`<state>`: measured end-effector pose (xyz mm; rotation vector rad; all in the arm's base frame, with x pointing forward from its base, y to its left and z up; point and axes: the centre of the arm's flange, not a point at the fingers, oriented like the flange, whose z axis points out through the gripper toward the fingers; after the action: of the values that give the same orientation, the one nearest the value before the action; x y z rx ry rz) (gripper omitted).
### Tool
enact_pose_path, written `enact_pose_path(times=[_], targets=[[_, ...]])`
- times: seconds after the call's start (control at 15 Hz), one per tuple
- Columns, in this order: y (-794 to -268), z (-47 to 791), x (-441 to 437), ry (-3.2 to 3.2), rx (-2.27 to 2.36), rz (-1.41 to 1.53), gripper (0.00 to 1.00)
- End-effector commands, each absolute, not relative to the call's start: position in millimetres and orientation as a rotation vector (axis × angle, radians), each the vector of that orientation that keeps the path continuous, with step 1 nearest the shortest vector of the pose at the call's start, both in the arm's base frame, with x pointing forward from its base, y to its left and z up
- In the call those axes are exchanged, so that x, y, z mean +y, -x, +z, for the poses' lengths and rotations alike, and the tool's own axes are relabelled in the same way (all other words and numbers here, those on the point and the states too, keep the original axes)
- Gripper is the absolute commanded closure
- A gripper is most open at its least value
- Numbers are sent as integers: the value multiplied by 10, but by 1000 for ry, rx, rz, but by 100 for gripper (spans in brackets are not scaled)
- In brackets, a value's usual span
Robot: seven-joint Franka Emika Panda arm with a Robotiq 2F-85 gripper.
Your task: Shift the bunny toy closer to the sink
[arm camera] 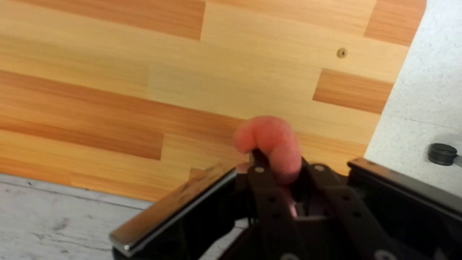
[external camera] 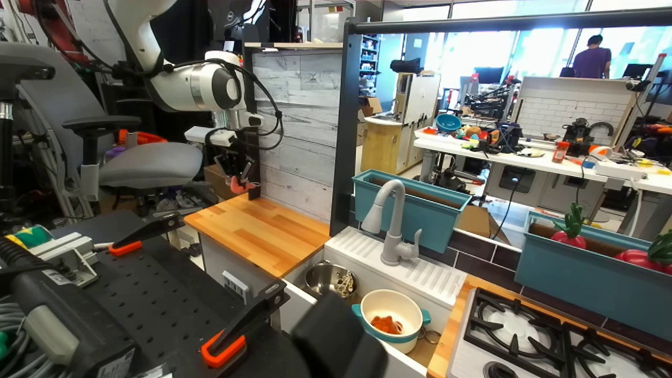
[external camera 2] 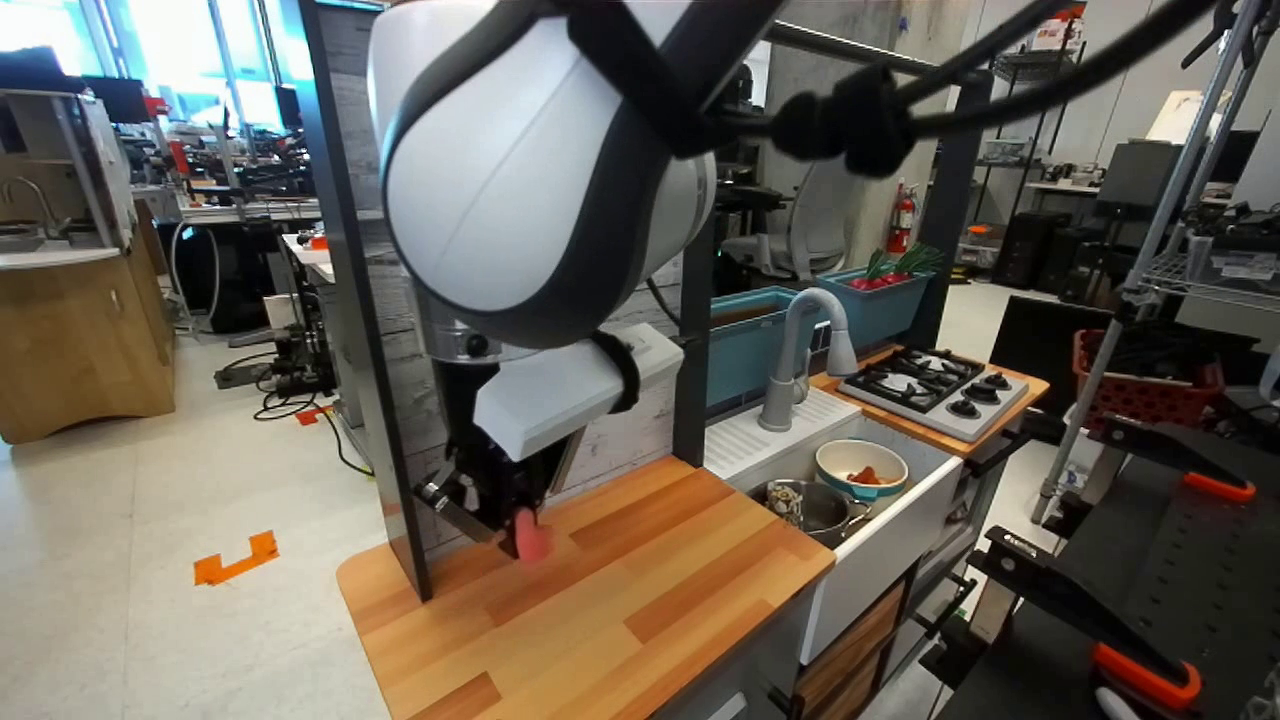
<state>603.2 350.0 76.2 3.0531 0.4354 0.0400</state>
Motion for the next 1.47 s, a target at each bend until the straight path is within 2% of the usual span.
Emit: enact_pose_path(times=[0.0, 0.73, 1.4], targets=[[-5682, 1002, 3046, -3047, 287, -87, 96], [-5596, 360, 1649, -2888, -43, -285, 96], [-5759, -137, 1529, -2823, 19, -303, 96]])
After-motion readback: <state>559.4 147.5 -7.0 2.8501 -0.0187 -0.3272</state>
